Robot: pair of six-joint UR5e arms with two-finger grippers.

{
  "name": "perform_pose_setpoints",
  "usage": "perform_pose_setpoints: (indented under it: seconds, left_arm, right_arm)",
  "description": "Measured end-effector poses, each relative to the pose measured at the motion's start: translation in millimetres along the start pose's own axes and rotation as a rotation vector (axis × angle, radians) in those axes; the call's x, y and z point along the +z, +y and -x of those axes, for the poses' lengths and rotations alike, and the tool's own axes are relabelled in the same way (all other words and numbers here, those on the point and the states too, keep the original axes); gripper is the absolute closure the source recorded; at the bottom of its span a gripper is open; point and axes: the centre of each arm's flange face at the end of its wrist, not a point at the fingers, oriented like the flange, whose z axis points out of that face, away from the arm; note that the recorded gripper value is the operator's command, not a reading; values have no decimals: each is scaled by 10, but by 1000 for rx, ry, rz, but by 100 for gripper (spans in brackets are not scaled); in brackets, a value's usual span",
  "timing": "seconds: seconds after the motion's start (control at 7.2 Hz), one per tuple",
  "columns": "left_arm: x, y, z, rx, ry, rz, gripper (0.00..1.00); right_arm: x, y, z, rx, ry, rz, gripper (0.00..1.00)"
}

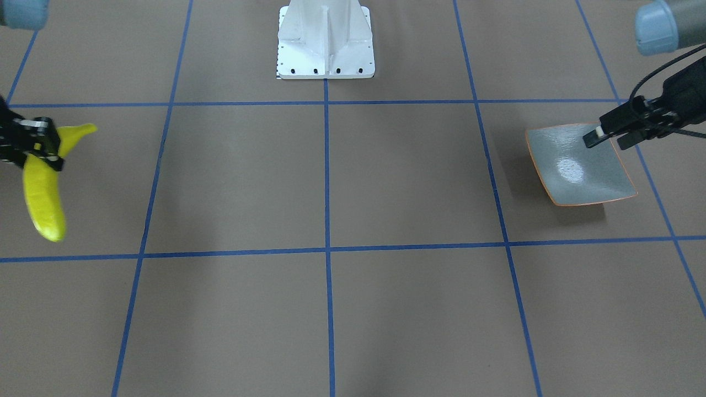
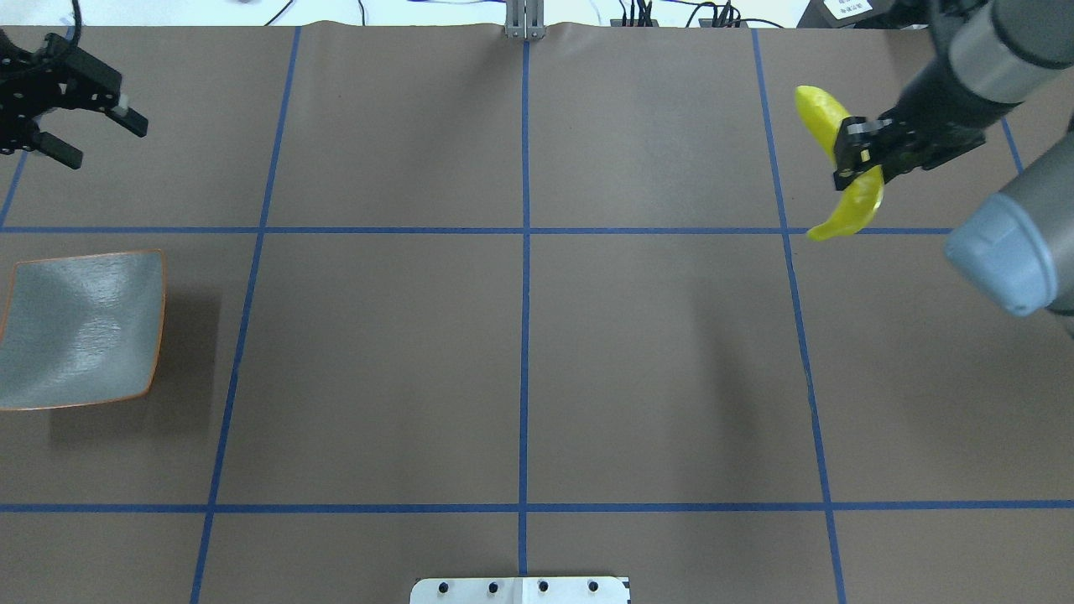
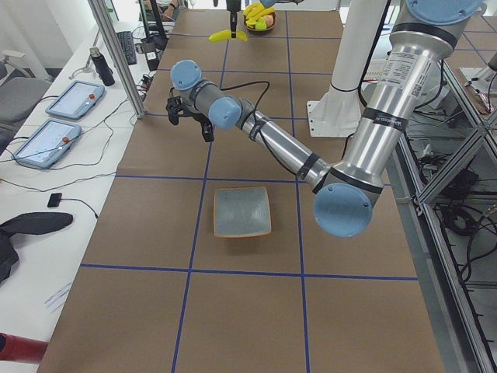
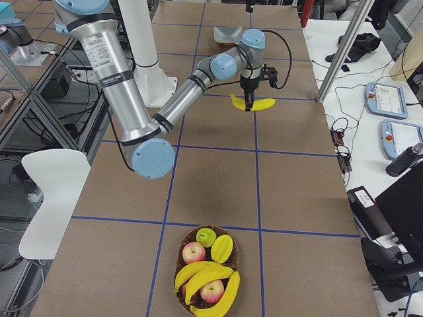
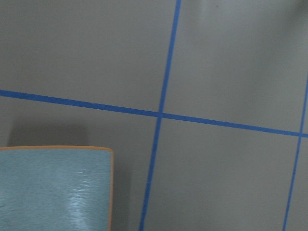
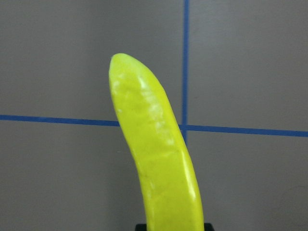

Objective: Transfer all bananas from basket to plate

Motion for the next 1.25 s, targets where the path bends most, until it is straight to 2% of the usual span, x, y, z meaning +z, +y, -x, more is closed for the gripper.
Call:
perform_pose_setpoints:
  seconds: [0.28, 0.42, 0.56, 0.69, 0.97, 1.25]
  left_arm:
    - [221, -43, -488, -26, 23, 19, 1]
    - [295, -79, -638, -40, 43, 18, 1]
    - [397, -102, -738, -12, 71, 14, 1]
    - [510, -113, -808, 30, 98, 6, 0]
    - [709, -91, -980, 82, 136, -1, 0]
    - [826, -6, -1210, 62, 174, -33, 0]
  right_arm:
    - [52, 202, 764, -2, -37, -10, 100]
    - [58, 271, 992, -7, -68, -20, 100]
    - [102, 336, 1184, 4, -117, -34, 100]
    - [154, 395, 1347, 24, -171, -45, 100]
    - [246, 476, 1539, 39, -230, -50, 100]
    - [360, 522, 1718, 61, -278, -58, 100]
